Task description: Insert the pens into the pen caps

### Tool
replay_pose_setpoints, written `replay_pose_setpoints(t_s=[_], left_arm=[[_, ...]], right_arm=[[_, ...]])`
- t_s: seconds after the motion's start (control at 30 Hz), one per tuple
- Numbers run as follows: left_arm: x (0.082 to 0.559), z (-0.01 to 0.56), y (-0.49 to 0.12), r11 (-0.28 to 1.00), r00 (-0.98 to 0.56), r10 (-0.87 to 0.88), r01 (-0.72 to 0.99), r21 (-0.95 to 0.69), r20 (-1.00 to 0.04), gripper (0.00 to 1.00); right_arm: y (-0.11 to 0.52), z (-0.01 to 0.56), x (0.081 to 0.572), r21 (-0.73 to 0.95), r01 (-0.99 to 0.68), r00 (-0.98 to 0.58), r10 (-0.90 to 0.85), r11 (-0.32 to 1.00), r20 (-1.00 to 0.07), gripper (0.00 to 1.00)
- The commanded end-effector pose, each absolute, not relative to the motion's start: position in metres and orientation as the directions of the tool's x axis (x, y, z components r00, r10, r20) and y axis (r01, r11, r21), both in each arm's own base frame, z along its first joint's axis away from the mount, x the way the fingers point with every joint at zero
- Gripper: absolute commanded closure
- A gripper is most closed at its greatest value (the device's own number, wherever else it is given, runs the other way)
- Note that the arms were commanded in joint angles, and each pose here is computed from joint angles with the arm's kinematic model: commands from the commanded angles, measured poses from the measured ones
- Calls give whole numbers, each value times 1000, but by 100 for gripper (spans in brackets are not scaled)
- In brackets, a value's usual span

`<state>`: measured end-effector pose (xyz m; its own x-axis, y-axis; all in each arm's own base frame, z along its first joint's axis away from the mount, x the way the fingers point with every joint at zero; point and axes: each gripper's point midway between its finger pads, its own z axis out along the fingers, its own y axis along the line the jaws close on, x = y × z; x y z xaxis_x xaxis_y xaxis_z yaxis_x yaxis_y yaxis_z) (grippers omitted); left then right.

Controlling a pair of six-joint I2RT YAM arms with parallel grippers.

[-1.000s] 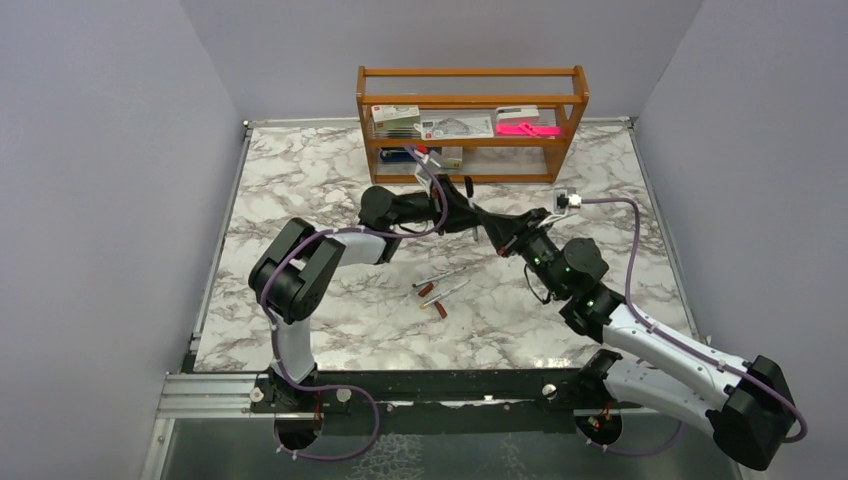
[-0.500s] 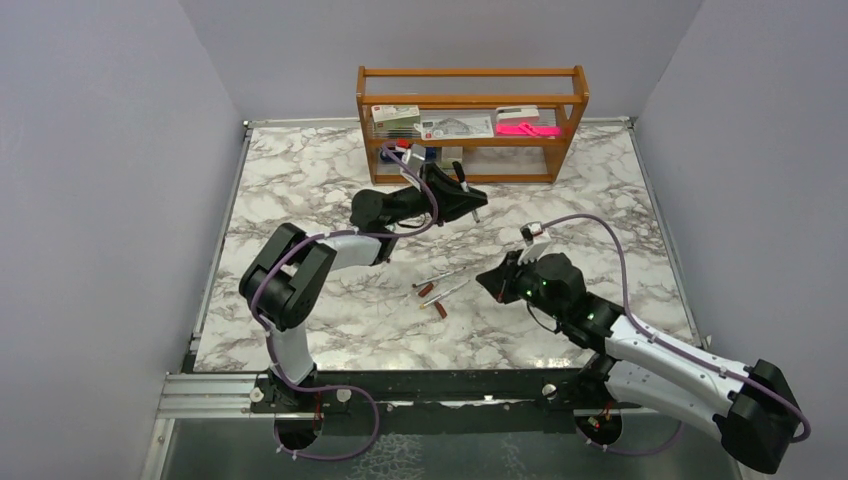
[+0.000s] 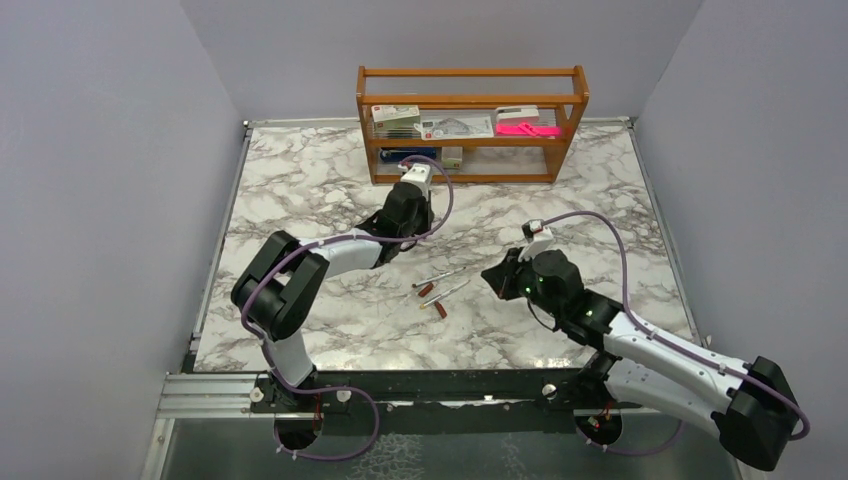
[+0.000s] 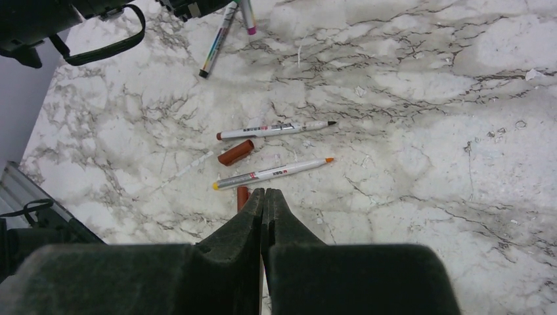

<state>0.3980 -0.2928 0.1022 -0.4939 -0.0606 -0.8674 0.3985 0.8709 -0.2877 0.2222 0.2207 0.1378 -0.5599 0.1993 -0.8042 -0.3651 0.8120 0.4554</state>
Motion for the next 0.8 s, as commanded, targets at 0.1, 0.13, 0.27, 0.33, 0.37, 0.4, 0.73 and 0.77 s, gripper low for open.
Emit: replay_pose_setpoints(t_s=[0.1,0.13,0.27,0.33,0.37,0.4,0.73,0.77], left_arm=[[392,66,-219,983,-571,136,178,40,-810,100],[392,63,-218,983,-581,143,176,48,-801,100],[390,48,-218,986,-629,146,160,56,-763,99],[390,43,-220,984,-642,153,166,58,-752,99],[390,42,-219,984,-645,155,166,61,-749,98],[389,39,-219,984,-648,157,166,62,-745,97],[382,21,-214,985,-687,150,164,50,-711,94],[381,20,-214,986,-690,147,162,46,-709,94]], right_arm=[[225,131,228,439,-353,-575,179,826,-799,99],[225,130,228,439,-353,-578,176,826,-797,99],[225,126,229,430,-349,-584,166,833,-795,99],[224,124,229,429,-346,-585,166,835,-794,99],[224,123,228,430,-345,-586,166,834,-793,99],[224,123,228,431,-345,-587,167,834,-792,99],[218,115,224,434,-324,-593,176,841,-786,99],[217,115,224,433,-323,-594,176,842,-785,99]])
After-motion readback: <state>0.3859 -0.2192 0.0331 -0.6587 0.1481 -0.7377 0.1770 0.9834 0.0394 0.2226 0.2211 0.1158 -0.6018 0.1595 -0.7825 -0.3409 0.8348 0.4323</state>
